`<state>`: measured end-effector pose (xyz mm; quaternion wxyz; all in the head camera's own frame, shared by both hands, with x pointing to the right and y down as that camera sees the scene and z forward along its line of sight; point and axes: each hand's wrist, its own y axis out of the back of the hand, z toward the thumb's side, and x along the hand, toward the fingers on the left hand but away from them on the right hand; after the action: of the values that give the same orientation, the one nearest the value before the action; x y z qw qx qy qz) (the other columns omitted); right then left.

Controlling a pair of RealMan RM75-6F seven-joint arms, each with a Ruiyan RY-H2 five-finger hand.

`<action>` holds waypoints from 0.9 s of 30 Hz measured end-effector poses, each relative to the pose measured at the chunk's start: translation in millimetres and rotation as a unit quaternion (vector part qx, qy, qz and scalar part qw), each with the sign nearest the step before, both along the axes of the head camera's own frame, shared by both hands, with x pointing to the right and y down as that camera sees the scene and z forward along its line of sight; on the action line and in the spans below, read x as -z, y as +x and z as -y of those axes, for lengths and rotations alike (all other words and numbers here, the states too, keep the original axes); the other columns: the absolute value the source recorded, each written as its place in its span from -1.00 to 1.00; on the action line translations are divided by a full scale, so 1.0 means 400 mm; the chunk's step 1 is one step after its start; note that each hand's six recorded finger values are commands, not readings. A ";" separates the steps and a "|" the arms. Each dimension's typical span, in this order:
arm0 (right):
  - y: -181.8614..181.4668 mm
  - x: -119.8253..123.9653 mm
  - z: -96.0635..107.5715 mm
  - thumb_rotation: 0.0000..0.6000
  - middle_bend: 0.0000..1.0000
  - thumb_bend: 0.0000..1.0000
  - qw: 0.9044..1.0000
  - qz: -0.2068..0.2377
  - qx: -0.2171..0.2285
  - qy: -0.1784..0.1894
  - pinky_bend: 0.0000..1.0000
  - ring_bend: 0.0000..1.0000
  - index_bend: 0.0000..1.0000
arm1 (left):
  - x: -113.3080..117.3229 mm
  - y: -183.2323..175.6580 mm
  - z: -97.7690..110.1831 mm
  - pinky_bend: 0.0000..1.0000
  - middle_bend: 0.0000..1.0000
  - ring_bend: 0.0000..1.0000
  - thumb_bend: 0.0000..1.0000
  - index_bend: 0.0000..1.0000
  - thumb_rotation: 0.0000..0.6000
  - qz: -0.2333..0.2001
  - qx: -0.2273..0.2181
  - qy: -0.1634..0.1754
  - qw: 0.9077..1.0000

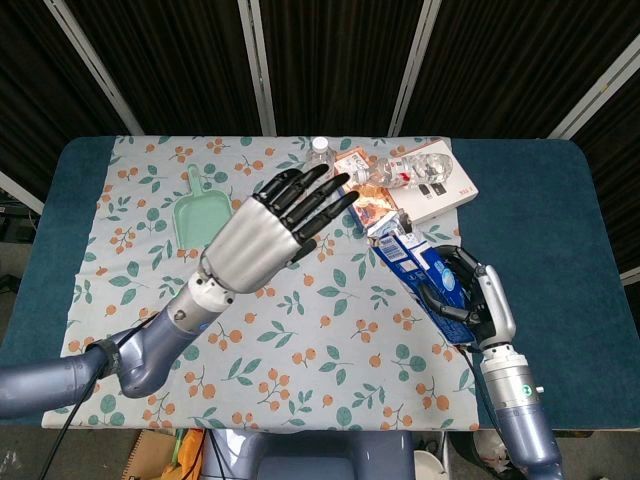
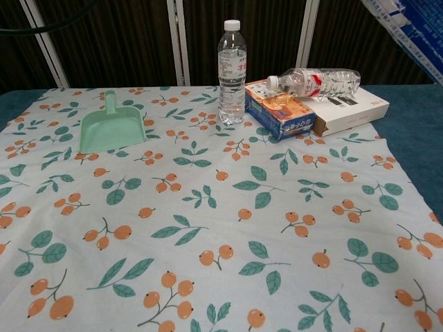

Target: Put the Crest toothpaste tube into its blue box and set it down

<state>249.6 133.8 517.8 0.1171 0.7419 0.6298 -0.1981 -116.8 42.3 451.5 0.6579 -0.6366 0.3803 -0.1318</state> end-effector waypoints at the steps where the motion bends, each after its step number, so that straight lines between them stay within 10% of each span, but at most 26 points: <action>1: 0.003 0.000 0.001 1.00 -0.02 -0.29 1.000 0.008 -0.005 -0.001 -0.22 -0.10 -0.19 | -0.002 -0.019 -0.005 -0.39 -0.71 -0.66 -0.94 -0.74 1.00 -0.002 0.004 -0.004 1.000; 18: 0.063 0.134 0.044 1.00 -0.05 -0.29 0.975 0.180 -0.079 0.106 -0.27 -0.20 -0.37 | -0.192 -0.584 -0.284 -0.39 -0.71 -0.66 -0.94 -0.74 1.00 0.044 0.149 -0.174 0.973; 27: 0.099 0.160 0.041 1.00 -0.14 -0.24 0.972 0.166 -0.094 0.137 -0.33 -0.25 -0.44 | -0.261 -0.725 -0.391 -0.39 -0.72 -0.66 -0.94 -0.78 1.00 0.037 0.199 -0.242 0.949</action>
<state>289.1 117.3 454.0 0.1355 0.7107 0.6897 0.0282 -406.9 198.8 555.8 0.4582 -0.6826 0.4310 -0.3718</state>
